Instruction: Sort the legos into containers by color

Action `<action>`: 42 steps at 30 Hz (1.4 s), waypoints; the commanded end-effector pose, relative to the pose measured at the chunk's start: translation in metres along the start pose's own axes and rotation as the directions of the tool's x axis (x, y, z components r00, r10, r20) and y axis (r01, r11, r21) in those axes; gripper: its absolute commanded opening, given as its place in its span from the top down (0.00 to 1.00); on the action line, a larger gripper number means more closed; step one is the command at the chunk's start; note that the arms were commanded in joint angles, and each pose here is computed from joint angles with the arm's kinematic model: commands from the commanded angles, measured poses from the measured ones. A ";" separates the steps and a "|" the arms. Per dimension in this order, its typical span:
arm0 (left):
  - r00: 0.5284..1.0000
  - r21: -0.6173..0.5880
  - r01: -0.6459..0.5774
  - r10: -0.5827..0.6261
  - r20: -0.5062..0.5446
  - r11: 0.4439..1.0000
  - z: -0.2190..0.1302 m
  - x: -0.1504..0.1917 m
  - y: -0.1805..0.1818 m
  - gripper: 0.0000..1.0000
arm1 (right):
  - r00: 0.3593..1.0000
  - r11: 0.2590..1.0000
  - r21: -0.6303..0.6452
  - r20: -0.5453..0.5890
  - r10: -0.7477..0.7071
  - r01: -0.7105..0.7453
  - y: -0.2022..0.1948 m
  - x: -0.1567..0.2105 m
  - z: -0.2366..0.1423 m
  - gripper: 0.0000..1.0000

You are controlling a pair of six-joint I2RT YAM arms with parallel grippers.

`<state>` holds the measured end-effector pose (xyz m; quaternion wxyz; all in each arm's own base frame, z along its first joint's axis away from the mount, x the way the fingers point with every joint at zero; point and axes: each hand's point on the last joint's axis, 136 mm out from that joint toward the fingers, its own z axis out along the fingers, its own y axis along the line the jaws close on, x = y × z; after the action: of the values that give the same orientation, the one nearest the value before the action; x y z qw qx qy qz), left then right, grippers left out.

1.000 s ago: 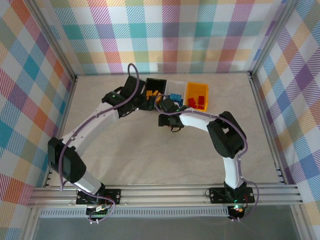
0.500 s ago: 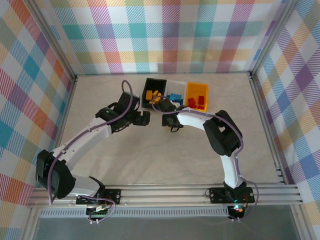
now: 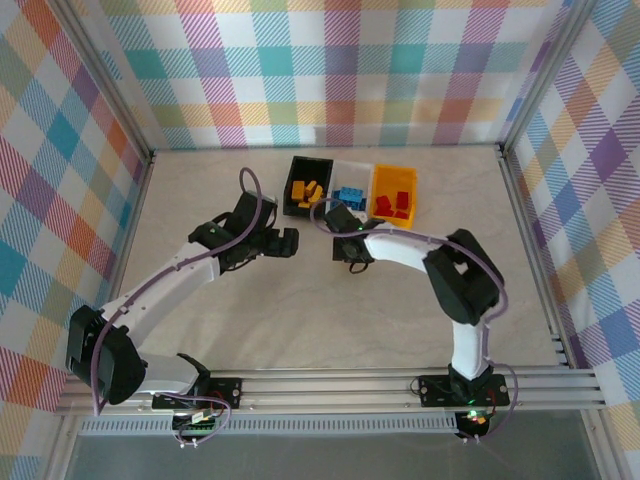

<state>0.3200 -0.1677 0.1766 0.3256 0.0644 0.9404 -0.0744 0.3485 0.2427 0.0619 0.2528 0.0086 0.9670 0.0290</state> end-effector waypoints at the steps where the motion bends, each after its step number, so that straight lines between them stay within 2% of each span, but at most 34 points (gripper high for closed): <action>1: 1.000 0.029 0.022 -0.021 -0.012 0.999 0.007 0.009 -0.008 0.00 | 0.994 1.000 -0.006 0.107 -0.006 0.006 -0.013 -0.028 -0.043 0.44; 4: 0.999 0.055 0.014 -0.012 -0.035 0.998 0.019 0.018 -0.023 0.00 | 0.988 1.000 -0.003 0.154 0.013 -0.013 -0.034 -0.053 -0.057 0.43; 9: 0.997 0.098 -0.017 0.024 -0.076 0.995 0.046 0.031 -0.059 0.00 | 0.981 0.998 -0.015 0.182 0.069 -0.067 -0.069 -0.102 -0.050 0.42; 14: 0.993 0.127 -0.040 0.053 -0.106 0.991 0.075 0.032 -0.086 0.01 | 0.981 0.995 -0.009 0.166 0.097 -0.097 -0.091 -0.141 -0.019 0.42; 22: 0.988 0.146 -0.078 0.096 -0.120 0.986 0.115 0.027 -0.114 0.04 | 0.979 0.988 -0.031 0.132 0.154 -0.151 -0.108 -0.169 0.027 0.42; 24: 0.987 0.149 -0.087 0.106 -0.121 0.985 0.124 0.025 -0.119 0.04 | 0.982 0.989 -0.036 0.124 0.146 -0.142 -0.108 -0.172 0.034 0.39; 27: 0.985 0.151 -0.101 0.120 -0.124 0.983 0.136 0.022 -0.125 0.04 | 0.983 0.990 -0.049 0.123 0.138 -0.132 -0.106 -0.174 0.034 0.26; 29: 0.984 0.149 -0.112 0.130 -0.121 0.983 0.143 0.019 -0.128 0.05 | 0.981 0.989 -0.069 0.132 0.139 -0.131 -0.104 -0.174 0.027 0.22; 34: 0.981 0.152 -0.145 0.162 -0.106 0.978 0.162 0.013 -0.136 0.07 | 0.972 0.978 -0.140 0.158 0.174 -0.152 -0.101 -0.162 -0.003 0.19; 37: 0.980 0.153 -0.146 0.164 -0.110 0.977 0.173 0.013 -0.140 0.08 | 0.965 0.966 -0.189 0.162 0.208 -0.176 -0.101 -0.145 -0.022 0.18; 42: 0.985 0.179 -0.150 0.163 -0.055 0.972 0.190 -0.002 -0.156 0.07 | 0.964 0.954 -0.227 0.135 0.228 -0.194 -0.105 -0.112 -0.042 0.17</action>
<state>0.3967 -0.3383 0.0378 0.2661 0.1549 0.9446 -0.1137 0.4352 0.1275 0.1388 0.3199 0.0816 0.9355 0.1256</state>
